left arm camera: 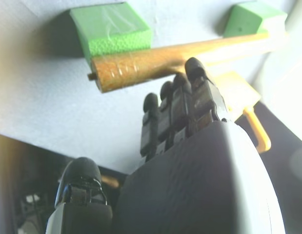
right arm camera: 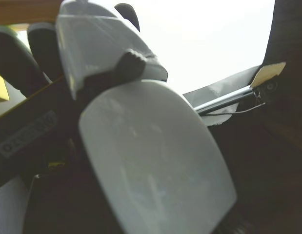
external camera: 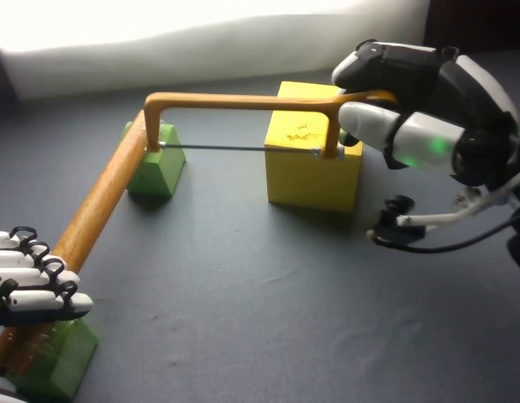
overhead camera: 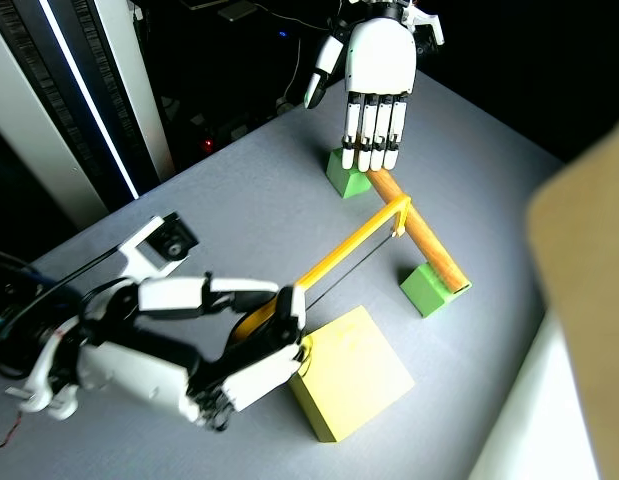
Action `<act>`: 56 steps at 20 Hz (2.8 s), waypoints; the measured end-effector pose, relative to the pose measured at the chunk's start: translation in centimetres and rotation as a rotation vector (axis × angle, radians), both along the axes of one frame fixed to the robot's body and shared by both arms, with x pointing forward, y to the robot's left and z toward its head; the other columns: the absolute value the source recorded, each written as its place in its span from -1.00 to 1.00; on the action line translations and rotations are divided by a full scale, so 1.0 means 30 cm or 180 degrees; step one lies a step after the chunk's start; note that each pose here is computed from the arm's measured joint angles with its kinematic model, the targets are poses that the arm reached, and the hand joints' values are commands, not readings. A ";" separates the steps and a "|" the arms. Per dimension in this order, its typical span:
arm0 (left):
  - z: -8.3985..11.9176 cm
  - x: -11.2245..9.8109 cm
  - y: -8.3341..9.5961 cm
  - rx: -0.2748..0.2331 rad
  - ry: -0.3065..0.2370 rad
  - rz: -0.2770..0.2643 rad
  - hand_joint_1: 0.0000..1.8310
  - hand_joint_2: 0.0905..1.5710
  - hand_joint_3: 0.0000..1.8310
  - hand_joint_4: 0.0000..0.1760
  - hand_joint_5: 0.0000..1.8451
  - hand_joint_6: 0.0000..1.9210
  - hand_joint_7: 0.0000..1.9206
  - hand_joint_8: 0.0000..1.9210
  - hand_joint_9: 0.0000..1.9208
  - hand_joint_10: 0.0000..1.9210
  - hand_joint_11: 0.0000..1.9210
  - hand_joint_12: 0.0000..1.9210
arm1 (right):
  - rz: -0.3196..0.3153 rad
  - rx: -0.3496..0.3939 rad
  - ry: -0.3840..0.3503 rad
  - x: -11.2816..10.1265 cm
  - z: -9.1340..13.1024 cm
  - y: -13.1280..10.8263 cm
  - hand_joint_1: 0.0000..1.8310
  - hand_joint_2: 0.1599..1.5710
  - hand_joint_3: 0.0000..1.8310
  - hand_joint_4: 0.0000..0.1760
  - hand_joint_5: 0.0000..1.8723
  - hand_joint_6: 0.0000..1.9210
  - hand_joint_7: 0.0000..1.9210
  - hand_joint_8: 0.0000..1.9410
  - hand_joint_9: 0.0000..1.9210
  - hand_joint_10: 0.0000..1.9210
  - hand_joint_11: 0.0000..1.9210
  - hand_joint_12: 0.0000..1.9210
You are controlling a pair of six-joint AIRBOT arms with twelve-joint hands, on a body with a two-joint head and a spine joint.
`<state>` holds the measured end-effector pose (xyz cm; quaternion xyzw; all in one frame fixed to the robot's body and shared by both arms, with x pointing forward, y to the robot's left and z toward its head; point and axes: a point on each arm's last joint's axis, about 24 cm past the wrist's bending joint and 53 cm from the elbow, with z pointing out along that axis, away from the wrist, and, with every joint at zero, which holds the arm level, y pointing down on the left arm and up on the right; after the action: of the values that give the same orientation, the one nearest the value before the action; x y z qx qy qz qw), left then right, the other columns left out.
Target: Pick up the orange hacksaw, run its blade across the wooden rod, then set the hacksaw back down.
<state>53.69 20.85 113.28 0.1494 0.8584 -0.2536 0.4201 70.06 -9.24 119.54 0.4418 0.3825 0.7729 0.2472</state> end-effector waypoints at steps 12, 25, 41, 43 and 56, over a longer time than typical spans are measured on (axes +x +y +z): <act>-0.002 0.007 0.009 0.0016 -0.0004 0.0022 -1.00 0.46 -1.00 -1.00 -0.88 -1.00 -0.95 -1.00 -0.94 -1.00 -1.00 -0.73 | -0.0040 0.0019 0.0174 0.007 -0.021 0.181 0.50 0.38 -1.00 -1.00 -0.05 -0.02 -0.09 0.17 -0.02 0.36 -0.08 0.36; -0.005 0.006 0.005 0.0021 0.0005 0.0032 -1.00 0.45 -1.00 -1.00 -0.87 -1.00 -0.93 -1.00 -0.92 -1.00 -1.00 -0.64 | -0.0141 -0.0125 0.0350 0.006 -0.079 0.248 0.50 0.35 -1.00 -1.00 -0.03 -0.07 -0.02 0.08 0.05 0.29 -0.05 0.36; -0.012 -0.017 -0.025 -0.0012 0.0043 -0.0010 -1.00 0.46 -1.00 -1.00 -0.87 -1.00 -0.92 -0.99 -0.91 -1.00 -1.00 -0.65 | -0.0002 -0.0173 0.0741 -0.003 -0.148 0.479 0.50 0.36 -1.00 -1.00 -0.03 -0.07 -0.03 0.09 0.04 0.30 -0.05 0.36; -0.012 -0.017 -0.024 -0.0011 0.0044 -0.0008 -1.00 0.46 -1.00 -1.00 -0.87 -1.00 -0.92 -1.00 -0.91 -1.00 -1.00 -0.64 | 0.0018 -0.0140 0.0738 -0.007 -0.136 0.516 0.50 0.36 -1.00 -1.00 -0.03 -0.07 -0.03 0.10 0.04 0.31 -0.05 0.36; -0.010 -0.016 -0.026 -0.0016 0.0038 -0.0011 -1.00 0.46 -1.00 -1.00 -0.91 -1.00 -0.95 -1.00 -0.93 -1.00 -1.00 -0.73 | 0.0027 -0.0279 0.0628 -0.015 -0.120 0.545 0.50 0.36 -1.00 -1.00 -0.04 -0.04 -0.05 0.12 0.06 0.28 -0.04 0.31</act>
<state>53.21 20.07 112.99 0.1484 0.8600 -0.2573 0.4149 69.62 7.09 115.93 0.5030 0.4402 0.7092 0.2242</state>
